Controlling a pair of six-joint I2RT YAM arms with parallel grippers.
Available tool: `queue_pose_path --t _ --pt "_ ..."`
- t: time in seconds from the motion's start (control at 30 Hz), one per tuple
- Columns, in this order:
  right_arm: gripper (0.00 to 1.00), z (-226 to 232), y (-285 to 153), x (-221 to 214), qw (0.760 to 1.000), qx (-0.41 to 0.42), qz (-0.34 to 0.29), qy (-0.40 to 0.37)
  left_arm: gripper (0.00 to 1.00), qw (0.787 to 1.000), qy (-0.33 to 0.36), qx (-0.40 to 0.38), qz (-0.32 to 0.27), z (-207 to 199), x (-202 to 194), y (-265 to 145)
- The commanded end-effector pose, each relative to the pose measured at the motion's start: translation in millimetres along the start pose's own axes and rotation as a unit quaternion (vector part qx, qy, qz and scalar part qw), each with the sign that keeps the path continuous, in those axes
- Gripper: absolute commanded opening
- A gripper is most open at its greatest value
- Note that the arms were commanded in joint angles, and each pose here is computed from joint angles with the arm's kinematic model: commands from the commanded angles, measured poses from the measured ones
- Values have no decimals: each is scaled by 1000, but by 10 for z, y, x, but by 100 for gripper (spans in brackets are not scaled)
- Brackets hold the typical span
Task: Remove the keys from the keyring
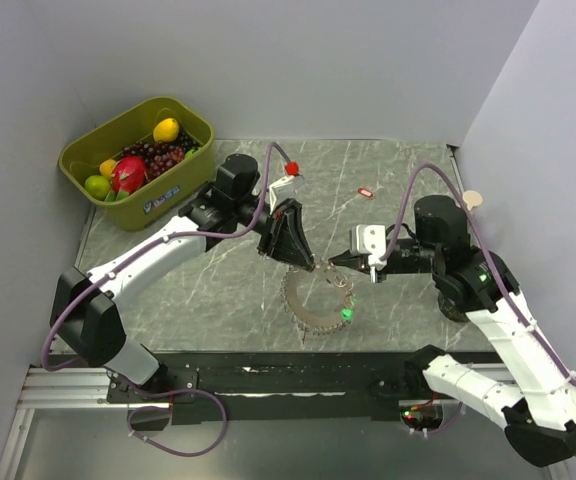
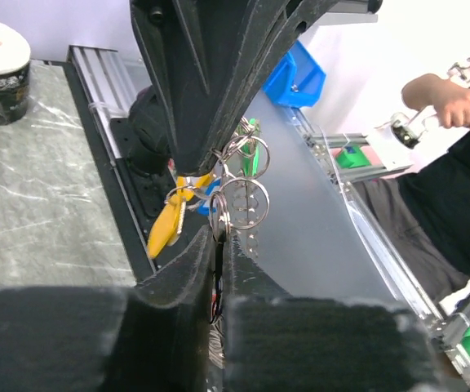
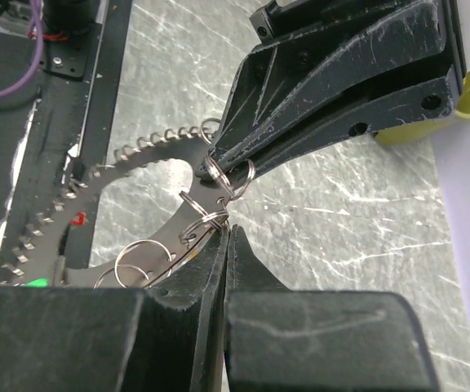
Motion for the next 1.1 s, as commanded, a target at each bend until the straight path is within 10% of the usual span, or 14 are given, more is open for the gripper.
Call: queue_pose_path --t 0.0,0.2,0.47,0.7,1.07 --pt "0 -5 -161 230 999 -31 -34 -11 31 1000 16 -11 -3 -126 79 -93" --pt "0 -61 -185 284 998 -51 -33 -4 67 999 31 25 3 -106 113 -110" --pt "0 -195 -211 231 993 -116 4 16 77 985 63 157 18 -20 303 -165" --pt "0 -257 -203 156 989 -141 36 29 82 964 81 252 23 -3 453 -212" --pt "0 -184 -164 180 993 -101 16 53 70 972 115 197 50 -114 471 -14"
Point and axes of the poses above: each gripper's point midway between its finger pads, its own y axis out along the fingers, its own z axis along the line the jaws close on, x = y × z, the point moved 9 cm from there along -y, back along the fingers, and after that the axes turned 9 degrees about y, right-handed, at the moved point
